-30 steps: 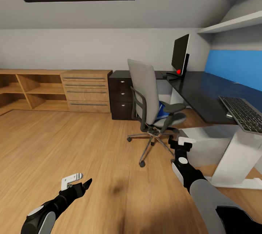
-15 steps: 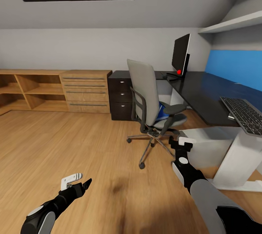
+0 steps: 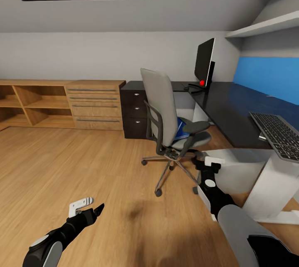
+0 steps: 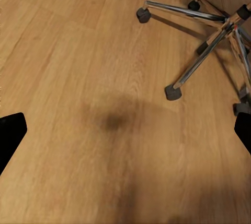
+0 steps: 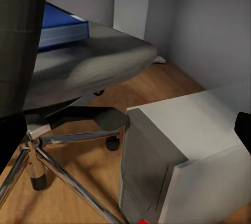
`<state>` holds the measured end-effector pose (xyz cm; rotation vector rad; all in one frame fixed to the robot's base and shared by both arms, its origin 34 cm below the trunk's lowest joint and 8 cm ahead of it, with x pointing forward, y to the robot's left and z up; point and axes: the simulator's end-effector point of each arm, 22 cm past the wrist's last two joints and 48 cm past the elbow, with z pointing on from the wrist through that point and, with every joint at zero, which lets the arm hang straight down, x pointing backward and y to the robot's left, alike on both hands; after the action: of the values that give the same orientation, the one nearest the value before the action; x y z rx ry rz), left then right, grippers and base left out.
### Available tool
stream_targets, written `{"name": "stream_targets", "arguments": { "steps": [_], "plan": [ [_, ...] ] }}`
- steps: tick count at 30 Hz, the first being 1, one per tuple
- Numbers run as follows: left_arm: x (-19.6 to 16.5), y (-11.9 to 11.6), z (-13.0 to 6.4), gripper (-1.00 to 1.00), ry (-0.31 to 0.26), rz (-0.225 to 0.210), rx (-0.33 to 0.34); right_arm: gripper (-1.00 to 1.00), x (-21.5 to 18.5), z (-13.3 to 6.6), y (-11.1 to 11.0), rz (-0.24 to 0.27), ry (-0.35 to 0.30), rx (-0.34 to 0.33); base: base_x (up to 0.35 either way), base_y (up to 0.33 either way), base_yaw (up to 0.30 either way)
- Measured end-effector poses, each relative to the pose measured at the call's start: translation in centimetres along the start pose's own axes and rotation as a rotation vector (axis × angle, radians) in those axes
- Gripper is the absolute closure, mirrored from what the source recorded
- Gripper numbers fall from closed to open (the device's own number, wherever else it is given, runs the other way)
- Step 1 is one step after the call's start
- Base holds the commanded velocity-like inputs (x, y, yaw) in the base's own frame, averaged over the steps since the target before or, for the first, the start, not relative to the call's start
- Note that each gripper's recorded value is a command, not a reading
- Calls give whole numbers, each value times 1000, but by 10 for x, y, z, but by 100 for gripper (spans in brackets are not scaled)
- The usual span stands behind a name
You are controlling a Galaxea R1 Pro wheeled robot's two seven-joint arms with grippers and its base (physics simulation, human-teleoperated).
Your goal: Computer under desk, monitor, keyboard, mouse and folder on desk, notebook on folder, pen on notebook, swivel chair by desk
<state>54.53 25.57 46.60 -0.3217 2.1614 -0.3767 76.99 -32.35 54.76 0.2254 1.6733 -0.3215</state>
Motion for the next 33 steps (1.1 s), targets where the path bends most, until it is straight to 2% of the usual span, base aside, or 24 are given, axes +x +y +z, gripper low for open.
{"name": "stream_targets", "arguments": {
  "steps": [7, 22, 33],
  "plan": [
    [-2, 3, -1, -100, -4, -5, -6, -100, 1, 3, -13, -9, 0, 17, 44, -36, 0],
    [-2, 4, -1, -100, -5, -7, -5, -100, 1, 4, -17, -11, 0, 27, 92, -3, 0],
    [-2, 4, -1, -100, -5, -7, -7, -100, 0, 5, -23, -16, -3, 35, 209, 0, 0]
  ]
}}
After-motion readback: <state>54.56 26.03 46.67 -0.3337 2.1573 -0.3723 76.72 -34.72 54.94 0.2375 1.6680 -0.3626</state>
